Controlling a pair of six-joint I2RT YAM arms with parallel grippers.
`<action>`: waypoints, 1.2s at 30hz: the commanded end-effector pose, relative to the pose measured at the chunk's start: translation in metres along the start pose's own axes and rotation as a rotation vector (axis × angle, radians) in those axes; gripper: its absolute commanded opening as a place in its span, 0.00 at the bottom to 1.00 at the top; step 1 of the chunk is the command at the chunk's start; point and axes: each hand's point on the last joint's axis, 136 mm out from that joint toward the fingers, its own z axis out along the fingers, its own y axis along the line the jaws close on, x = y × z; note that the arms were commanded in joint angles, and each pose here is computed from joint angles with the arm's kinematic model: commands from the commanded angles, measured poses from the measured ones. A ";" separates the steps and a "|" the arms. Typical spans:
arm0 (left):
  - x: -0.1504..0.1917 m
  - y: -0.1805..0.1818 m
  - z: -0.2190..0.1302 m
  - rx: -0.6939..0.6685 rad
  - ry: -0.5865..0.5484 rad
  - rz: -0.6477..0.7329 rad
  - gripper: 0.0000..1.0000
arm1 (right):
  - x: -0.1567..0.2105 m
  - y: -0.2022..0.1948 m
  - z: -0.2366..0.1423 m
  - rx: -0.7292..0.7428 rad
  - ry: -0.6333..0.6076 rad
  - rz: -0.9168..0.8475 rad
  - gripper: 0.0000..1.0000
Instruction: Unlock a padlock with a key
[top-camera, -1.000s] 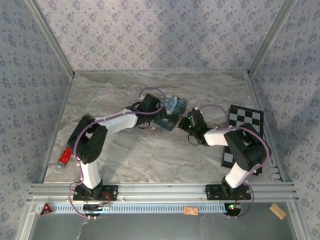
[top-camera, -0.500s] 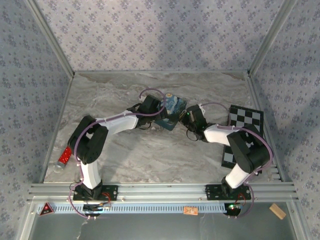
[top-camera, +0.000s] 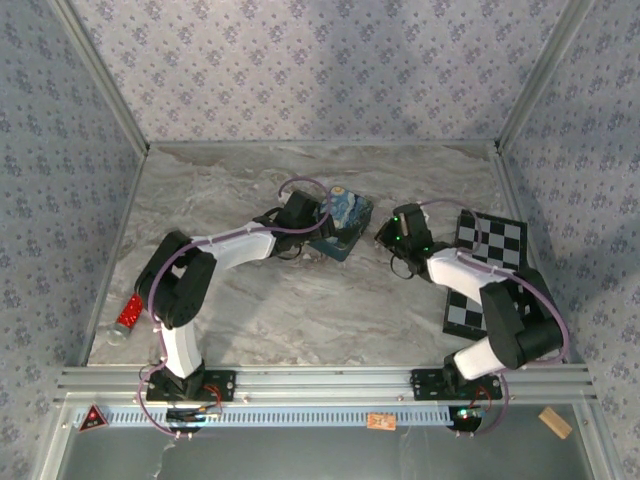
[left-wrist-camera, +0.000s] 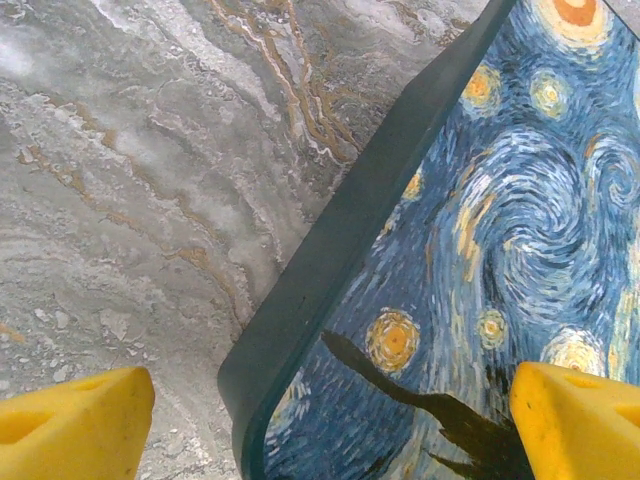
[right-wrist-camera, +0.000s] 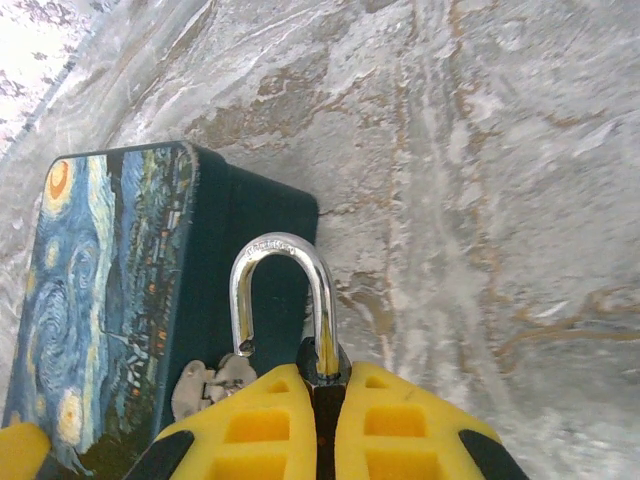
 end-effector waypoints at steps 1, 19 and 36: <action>0.024 0.031 0.008 -0.081 0.090 0.056 0.92 | 0.021 -0.013 -0.014 0.010 0.121 -0.132 0.00; -0.035 0.002 -0.068 -0.137 -0.059 0.526 0.95 | 0.041 -0.041 -0.049 0.033 0.145 -0.209 0.00; 0.028 -0.028 -0.041 -0.295 0.106 0.835 0.98 | 0.042 -0.059 -0.057 0.058 0.169 -0.201 0.00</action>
